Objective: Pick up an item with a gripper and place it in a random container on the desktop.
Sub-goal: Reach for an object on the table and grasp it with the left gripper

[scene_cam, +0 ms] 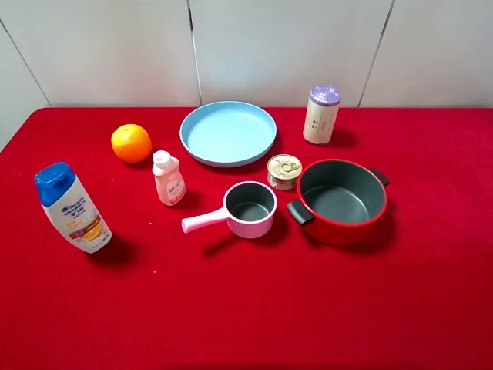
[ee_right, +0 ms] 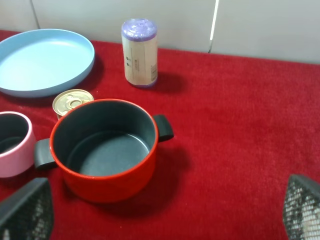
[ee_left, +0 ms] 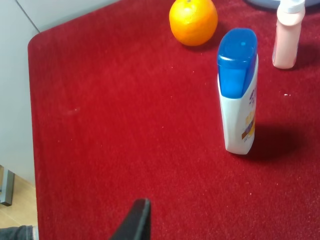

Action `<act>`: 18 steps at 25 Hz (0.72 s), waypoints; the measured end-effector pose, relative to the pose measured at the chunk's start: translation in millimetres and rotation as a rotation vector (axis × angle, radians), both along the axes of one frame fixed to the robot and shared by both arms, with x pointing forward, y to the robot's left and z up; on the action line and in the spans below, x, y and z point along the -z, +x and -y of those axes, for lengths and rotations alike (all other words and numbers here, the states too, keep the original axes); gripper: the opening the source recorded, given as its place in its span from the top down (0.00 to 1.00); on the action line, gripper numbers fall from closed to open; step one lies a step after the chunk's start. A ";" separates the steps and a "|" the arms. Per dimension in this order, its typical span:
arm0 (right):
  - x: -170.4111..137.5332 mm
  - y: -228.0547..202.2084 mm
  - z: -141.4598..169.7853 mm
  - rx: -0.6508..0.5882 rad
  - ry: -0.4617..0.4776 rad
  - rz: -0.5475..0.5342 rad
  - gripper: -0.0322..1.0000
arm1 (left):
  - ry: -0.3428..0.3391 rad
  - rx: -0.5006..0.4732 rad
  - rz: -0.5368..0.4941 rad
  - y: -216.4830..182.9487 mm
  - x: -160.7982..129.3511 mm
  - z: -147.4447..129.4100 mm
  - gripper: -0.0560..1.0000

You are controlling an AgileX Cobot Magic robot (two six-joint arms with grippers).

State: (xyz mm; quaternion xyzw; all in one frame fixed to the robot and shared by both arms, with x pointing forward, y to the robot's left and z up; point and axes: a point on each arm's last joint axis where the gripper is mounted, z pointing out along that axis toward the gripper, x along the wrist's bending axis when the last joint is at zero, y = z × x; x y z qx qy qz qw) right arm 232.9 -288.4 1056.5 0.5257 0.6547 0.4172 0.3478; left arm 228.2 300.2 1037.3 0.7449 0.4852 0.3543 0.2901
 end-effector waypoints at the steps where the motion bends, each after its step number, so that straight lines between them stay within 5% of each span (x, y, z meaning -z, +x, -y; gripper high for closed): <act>1: 0.0 0.0 0.0 0.000 0.000 0.000 0.30 | 0.000 0.000 0.000 0.0 0.0 0.0 0.02; 18: 0.0 0.0 0.0 0.000 0.000 0.000 0.30 | 0.000 0.000 0.000 0.0 0.0 0.0 0.02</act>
